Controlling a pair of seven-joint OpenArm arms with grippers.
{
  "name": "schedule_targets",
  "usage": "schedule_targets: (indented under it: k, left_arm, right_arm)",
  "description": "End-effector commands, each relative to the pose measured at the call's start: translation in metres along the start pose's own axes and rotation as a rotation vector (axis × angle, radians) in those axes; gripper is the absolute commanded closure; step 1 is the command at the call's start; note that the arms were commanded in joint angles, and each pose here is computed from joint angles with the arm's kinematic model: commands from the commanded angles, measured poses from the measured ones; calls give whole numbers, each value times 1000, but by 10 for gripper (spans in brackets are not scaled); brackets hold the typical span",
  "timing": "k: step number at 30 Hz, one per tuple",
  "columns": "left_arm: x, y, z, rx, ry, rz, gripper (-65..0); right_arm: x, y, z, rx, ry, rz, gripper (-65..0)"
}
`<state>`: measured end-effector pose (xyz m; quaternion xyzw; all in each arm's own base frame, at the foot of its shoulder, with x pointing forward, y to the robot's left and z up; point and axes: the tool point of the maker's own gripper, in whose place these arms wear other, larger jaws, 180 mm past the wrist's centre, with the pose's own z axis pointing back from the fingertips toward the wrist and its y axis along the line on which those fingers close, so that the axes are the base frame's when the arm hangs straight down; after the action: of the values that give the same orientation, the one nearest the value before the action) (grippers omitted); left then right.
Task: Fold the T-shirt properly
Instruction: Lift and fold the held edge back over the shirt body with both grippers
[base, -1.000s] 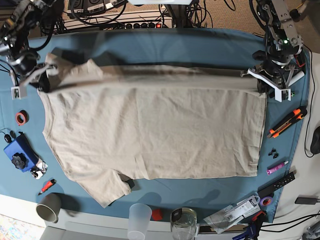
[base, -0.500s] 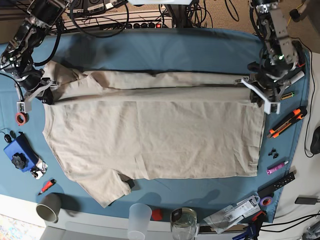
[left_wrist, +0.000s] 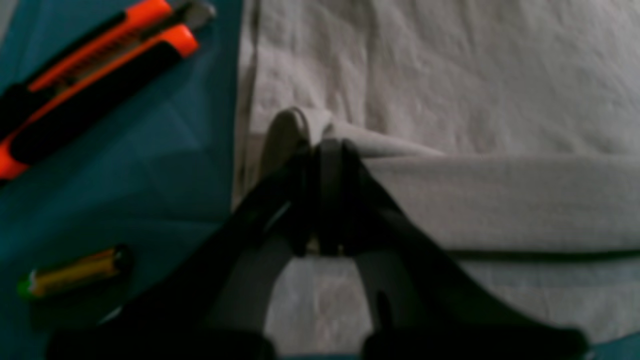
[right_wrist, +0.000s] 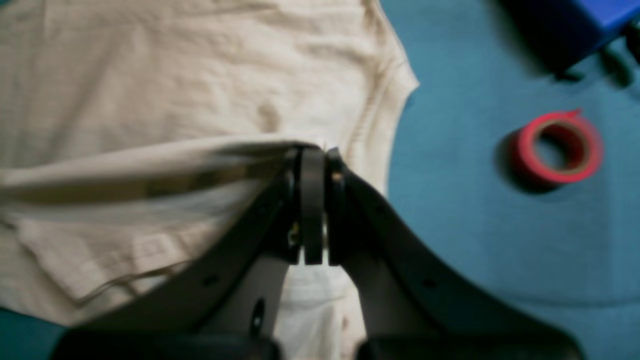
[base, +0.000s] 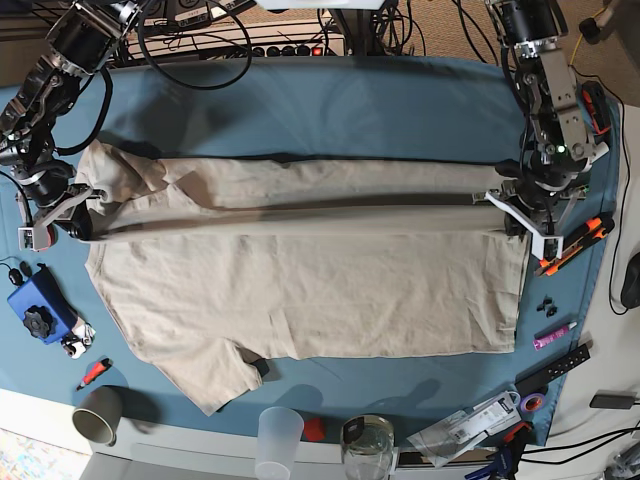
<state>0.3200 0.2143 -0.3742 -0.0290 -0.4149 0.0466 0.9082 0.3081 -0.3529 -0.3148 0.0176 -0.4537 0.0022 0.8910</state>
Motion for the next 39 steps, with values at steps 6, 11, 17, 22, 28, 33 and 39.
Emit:
schedule_targets:
  k: [6, 11, 17, 22, 28, 33, 39]
  left_arm:
    - [26, 7, -5, 19, -61, -3, 0]
    - [26, 7, -5, 19, -61, -4, 0]
    - [26, 7, -5, 18, -61, -3, 0]
    - [26, 7, -5, 18, -61, -3, 0]
    - [26, 7, -5, 18, -62, -3, 0]
    - [33, 7, -5, 18, -95, -4, 0]
    - [48, 5, -7, 14, -115, -5, 0]
  right_arm:
    - [25, -10, 6, -27, -74, 21, 0]
    - [25, -5, -4, -6, -61, 17, 0]
    - [25, 0, -31, 35, -35, -36, 0]
    - [41, -6, -43, 29, -60, -62, 0]
    - [40, -17, -59, 29, -42, -121, 0]
    - [37, -18, -61, 33, -34, -137, 0]
    - [37, -18, -61, 33, -33, -136, 0]
